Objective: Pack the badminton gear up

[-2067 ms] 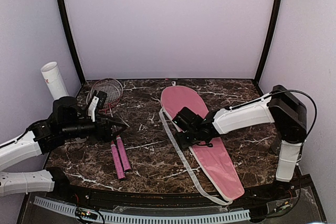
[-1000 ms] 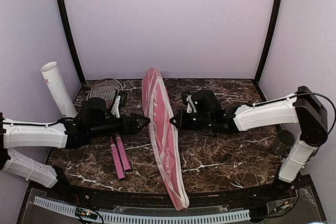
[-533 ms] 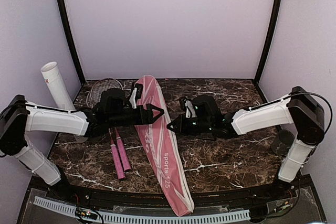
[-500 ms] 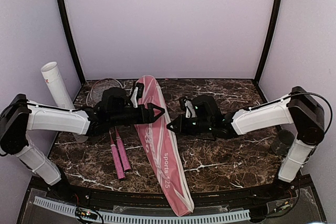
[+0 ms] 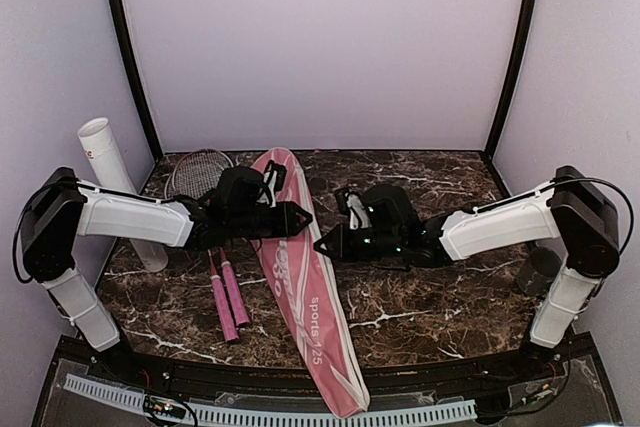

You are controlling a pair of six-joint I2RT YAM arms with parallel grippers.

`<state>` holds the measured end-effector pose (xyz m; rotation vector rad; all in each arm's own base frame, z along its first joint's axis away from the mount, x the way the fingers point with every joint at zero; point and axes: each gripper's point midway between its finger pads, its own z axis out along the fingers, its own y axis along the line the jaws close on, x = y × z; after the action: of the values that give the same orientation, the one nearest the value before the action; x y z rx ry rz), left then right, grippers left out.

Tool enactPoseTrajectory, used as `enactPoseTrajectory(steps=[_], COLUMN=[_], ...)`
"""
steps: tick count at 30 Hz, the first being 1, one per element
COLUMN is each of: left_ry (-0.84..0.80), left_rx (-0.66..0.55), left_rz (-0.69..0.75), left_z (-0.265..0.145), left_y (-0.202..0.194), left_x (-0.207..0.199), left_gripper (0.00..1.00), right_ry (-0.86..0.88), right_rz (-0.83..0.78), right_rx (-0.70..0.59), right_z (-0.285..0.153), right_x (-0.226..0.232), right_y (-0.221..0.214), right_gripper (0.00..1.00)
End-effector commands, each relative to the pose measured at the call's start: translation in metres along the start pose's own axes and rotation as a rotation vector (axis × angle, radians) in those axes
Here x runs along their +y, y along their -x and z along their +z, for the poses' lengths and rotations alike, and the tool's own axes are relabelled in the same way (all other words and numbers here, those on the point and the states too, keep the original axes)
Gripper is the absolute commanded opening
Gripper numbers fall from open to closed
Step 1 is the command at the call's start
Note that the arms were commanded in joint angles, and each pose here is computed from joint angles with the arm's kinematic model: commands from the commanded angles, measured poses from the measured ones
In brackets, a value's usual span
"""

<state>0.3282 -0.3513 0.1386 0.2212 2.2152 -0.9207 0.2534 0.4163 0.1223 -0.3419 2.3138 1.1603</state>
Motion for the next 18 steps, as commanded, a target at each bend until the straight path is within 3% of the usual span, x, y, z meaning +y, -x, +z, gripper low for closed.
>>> enactPoseTrajectory(steps=[1, 11, 15, 18], left_ry=[0.025, -0.066, -0.101, -0.119], left_rx=[0.002, 0.004, 0.003, 0.012], left_rz=[0.009, 0.050, 0.089, 0.112], left_z=[0.003, 0.017, 0.018, 0.018], left_y=[0.003, 0.006, 0.012, 0.012], left_x=[0.000, -0.017, -0.027, -0.032], left_gripper=[0.32, 0.00, 0.00, 0.00], right_ry=[0.041, -0.071, -0.130, -0.114], right_rz=[-0.058, 0.016, 0.086, 0.113], right_rx=[-0.035, -0.077, -0.094, -0.104], right_z=[-0.008, -0.016, -0.022, -0.027], right_x=[0.022, 0.001, -0.020, -0.025], right_y=[0.010, 0.014, 0.012, 0.010], right_gripper=[0.00, 0.01, 0.32, 0.45])
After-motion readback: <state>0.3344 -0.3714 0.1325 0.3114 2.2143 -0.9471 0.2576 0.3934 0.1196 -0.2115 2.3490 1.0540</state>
